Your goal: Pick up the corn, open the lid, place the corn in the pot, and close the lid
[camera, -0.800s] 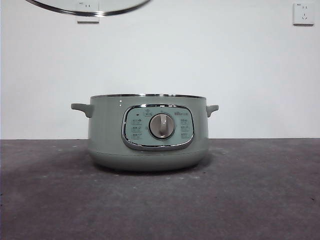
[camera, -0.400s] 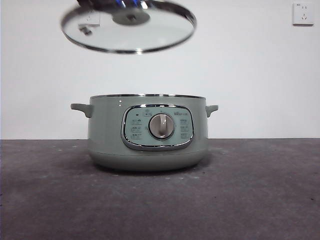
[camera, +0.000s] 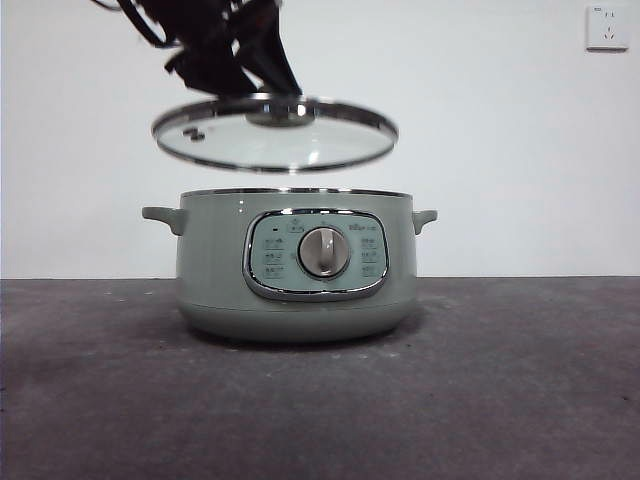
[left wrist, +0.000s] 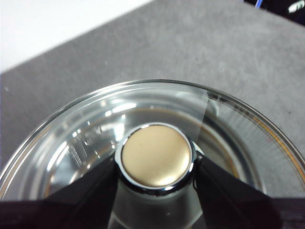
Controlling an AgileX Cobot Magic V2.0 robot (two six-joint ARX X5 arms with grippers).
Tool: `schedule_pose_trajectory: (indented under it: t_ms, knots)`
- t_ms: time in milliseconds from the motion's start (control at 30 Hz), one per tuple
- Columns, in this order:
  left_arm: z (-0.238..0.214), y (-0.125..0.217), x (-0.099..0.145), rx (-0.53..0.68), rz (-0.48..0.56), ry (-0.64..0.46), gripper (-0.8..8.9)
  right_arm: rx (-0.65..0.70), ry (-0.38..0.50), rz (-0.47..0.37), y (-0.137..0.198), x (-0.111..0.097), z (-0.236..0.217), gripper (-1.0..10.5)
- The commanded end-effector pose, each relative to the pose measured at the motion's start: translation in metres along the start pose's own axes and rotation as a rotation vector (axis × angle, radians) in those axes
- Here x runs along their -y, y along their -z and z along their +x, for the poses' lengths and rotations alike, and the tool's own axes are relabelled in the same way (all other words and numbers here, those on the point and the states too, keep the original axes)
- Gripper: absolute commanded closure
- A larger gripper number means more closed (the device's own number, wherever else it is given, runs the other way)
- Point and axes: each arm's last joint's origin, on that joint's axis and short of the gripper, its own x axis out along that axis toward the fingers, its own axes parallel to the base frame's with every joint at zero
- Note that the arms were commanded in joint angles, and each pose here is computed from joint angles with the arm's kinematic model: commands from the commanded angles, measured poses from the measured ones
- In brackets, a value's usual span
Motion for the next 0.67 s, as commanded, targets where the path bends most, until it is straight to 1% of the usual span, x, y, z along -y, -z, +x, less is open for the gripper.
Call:
schedule_pose_trajectory:
  t_ms: [33, 333, 467, 667]
  knots:
    - [0.001, -0.008, -0.001, 0.071, 0.019, -0.001, 8.19, -0.051, 0.008, 0.019, 0.005, 0.002, 0.006, 4.8]
    - [0.021, 0.001, -0.007, 0.047, 0.013, -0.016, 8.19, -0.128, 0.028, 0.032, 0.012, 0.007, 0.025, 4.8]
    - [0.032, 0.006, -0.009, 0.028, 0.014, -0.015, 8.19, -0.132, 0.029, 0.033, 0.013, 0.008, 0.026, 4.8]
    - [0.034, 0.007, -0.009, 0.024, 0.015, -0.016, 8.19, -0.13, 0.037, 0.03, 0.013, 0.008, 0.026, 4.8]
